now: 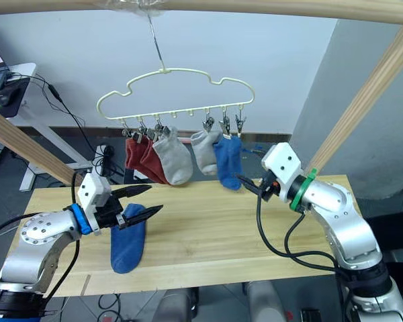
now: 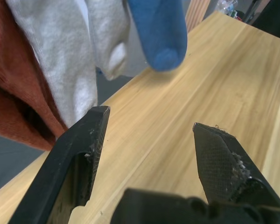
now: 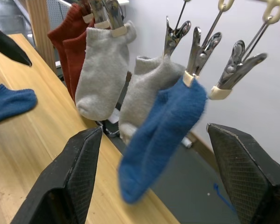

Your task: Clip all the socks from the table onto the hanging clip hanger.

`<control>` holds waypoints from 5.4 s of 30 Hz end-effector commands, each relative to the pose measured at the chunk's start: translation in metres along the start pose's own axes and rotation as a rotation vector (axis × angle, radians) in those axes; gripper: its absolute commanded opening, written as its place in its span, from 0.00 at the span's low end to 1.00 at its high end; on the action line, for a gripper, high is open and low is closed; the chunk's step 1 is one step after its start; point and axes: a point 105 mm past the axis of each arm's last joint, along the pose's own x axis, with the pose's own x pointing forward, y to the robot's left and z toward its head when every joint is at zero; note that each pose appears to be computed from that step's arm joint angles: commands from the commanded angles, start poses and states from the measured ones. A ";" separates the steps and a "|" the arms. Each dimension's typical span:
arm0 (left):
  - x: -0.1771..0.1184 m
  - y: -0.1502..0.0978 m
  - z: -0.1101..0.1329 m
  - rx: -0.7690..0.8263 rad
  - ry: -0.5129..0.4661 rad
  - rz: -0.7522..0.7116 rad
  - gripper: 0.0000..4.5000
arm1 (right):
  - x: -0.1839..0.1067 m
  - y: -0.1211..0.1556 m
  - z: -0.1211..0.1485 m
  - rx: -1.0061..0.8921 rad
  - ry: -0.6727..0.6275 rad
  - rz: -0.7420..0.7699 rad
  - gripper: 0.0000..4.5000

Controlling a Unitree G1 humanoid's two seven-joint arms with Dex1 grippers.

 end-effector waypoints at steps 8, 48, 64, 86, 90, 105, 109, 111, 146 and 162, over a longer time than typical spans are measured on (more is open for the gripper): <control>-0.038 0.003 0.006 0.000 0.075 0.062 0.72 | -0.032 -0.016 0.001 -0.071 -0.068 -0.022 0.83; -0.032 0.002 -0.009 0.014 0.146 0.172 0.72 | -0.031 -0.008 -0.014 0.011 -0.038 -0.075 0.83; -0.027 0.007 0.011 0.046 0.020 0.176 0.72 | -0.028 -0.007 -0.006 0.041 -0.045 -0.093 0.83; -0.008 -0.003 0.040 0.106 -0.090 0.060 0.72 | -0.015 -0.025 0.010 0.072 -0.041 -0.226 0.83; -0.006 -0.003 0.043 0.111 -0.101 0.049 0.72 | -0.008 -0.026 0.012 0.117 -0.036 -0.245 0.83; 0.007 0.002 0.065 0.128 -0.178 0.018 0.73 | 0.008 -0.031 0.022 0.208 -0.083 -0.306 0.57; 0.014 0.002 0.075 0.137 -0.208 -0.001 0.73 | 0.016 -0.035 0.024 0.213 -0.081 -0.340 0.57; 0.019 0.000 0.083 0.138 -0.232 -0.022 0.73 | 0.021 -0.040 0.025 0.237 -0.082 -0.378 0.57; 0.033 0.002 0.097 0.176 -0.275 -0.075 0.73 | 0.092 -0.051 0.048 0.358 -0.134 -0.554 0.57; 0.033 0.003 0.097 0.170 -0.263 -0.062 0.73 | 0.099 -0.048 0.055 0.412 -0.143 -0.548 0.57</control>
